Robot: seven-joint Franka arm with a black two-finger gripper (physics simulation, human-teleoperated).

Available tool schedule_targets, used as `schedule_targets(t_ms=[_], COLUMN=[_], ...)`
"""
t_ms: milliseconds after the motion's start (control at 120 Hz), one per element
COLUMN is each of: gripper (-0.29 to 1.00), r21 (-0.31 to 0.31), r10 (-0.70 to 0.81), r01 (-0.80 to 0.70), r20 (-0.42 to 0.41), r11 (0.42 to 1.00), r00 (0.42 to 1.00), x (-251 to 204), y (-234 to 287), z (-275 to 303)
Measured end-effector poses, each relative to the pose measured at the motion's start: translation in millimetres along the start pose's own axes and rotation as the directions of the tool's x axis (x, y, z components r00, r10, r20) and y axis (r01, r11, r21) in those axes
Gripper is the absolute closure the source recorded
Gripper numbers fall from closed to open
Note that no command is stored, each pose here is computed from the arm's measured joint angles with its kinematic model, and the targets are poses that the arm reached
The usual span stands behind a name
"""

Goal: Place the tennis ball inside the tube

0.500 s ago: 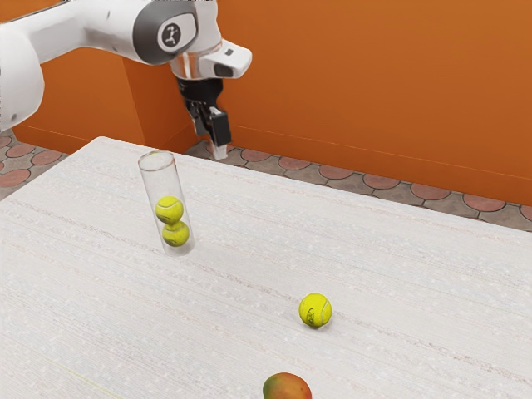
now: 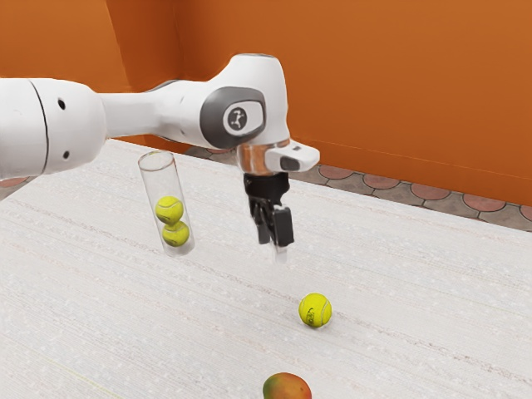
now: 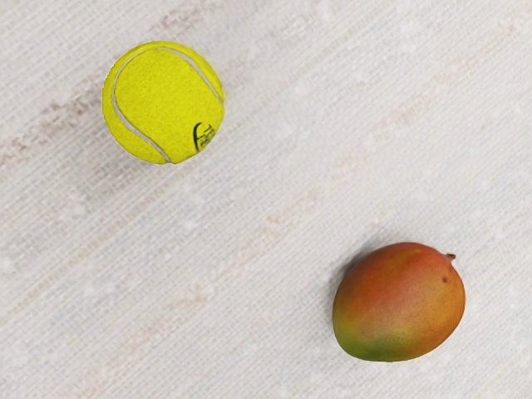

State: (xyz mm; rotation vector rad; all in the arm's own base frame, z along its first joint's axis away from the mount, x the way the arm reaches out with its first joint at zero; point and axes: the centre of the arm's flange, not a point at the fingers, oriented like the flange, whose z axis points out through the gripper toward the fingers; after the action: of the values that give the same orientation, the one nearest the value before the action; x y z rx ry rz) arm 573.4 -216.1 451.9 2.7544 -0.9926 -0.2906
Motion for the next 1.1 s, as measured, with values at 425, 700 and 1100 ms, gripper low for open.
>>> schedule_targets(t_ms=[425,700,1100], gripper=[0.00,0.00,0.21], r21=[-0.055,-0.024,-0.029], r10=[-0.117,-0.188,-0.240], r01=[0.112,0.186,0.238], r20=[-0.087,-0.114,-0.111], r11=[0.992,0.982,0.971], r00=[0.989,0.976,0.965], x=[50,71,84], y=[3,-36,-59], z=[125,161,191])
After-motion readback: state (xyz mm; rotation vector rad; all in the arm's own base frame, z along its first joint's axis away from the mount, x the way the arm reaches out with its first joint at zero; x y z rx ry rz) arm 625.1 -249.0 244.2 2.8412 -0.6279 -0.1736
